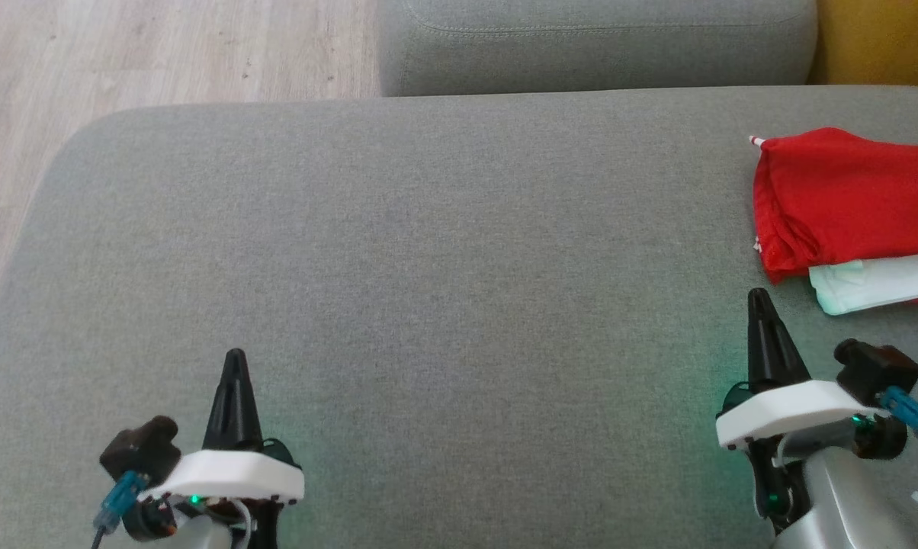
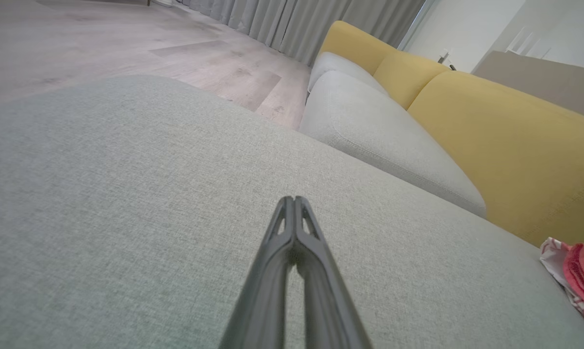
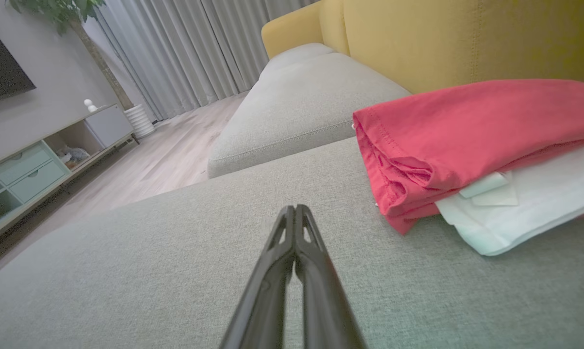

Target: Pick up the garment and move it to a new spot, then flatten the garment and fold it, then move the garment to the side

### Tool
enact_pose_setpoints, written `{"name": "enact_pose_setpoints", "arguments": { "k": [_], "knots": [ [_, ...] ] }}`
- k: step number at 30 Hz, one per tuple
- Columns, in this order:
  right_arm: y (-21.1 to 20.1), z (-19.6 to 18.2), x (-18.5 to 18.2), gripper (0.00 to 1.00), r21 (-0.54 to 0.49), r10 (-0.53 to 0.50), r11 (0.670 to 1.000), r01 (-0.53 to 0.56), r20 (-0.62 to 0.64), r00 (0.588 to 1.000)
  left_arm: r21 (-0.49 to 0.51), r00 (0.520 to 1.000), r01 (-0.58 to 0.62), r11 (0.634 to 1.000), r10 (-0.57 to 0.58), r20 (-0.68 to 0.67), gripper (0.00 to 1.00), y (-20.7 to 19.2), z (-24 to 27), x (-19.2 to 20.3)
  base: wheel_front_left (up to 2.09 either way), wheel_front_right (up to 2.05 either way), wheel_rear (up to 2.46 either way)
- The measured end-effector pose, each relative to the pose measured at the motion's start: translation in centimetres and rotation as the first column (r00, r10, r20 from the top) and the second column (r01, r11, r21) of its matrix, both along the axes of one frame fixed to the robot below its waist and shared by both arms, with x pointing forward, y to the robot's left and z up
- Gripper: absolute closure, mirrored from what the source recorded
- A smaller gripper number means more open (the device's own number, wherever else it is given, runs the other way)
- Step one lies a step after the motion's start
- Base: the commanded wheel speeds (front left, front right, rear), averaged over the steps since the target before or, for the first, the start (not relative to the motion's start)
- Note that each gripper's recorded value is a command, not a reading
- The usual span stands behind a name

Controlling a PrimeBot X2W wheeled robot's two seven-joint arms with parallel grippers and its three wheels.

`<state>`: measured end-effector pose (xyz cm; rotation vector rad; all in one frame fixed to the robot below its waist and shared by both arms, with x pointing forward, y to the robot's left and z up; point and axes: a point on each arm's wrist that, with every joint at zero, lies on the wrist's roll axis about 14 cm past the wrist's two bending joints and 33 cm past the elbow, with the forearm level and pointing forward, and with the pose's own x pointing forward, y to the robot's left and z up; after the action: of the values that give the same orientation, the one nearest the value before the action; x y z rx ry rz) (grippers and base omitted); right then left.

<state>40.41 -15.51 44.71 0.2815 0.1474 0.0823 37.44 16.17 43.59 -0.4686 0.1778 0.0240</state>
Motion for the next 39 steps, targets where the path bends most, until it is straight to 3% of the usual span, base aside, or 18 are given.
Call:
{"name": "enact_pose_setpoints", "arguments": {
  "k": [20,39],
  "knots": [
    [-1.3,0.9,0.1,1.00,0.219,-0.084,0.972,0.086,-0.020,0.996,-0.190,0.999,-0.053,0.980,0.051,-0.014,1.00,0.6,0.6,0.3,0.00,0.00,0.00],
    [-2.4,1.6,-0.2,1.00,0.429,-0.139,0.891,0.147,-0.049,0.989,-0.377,0.996,-0.092,0.922,0.087,-0.031,1.00,1.1,1.2,0.5,0.00,0.00,0.00]
  ]
}}
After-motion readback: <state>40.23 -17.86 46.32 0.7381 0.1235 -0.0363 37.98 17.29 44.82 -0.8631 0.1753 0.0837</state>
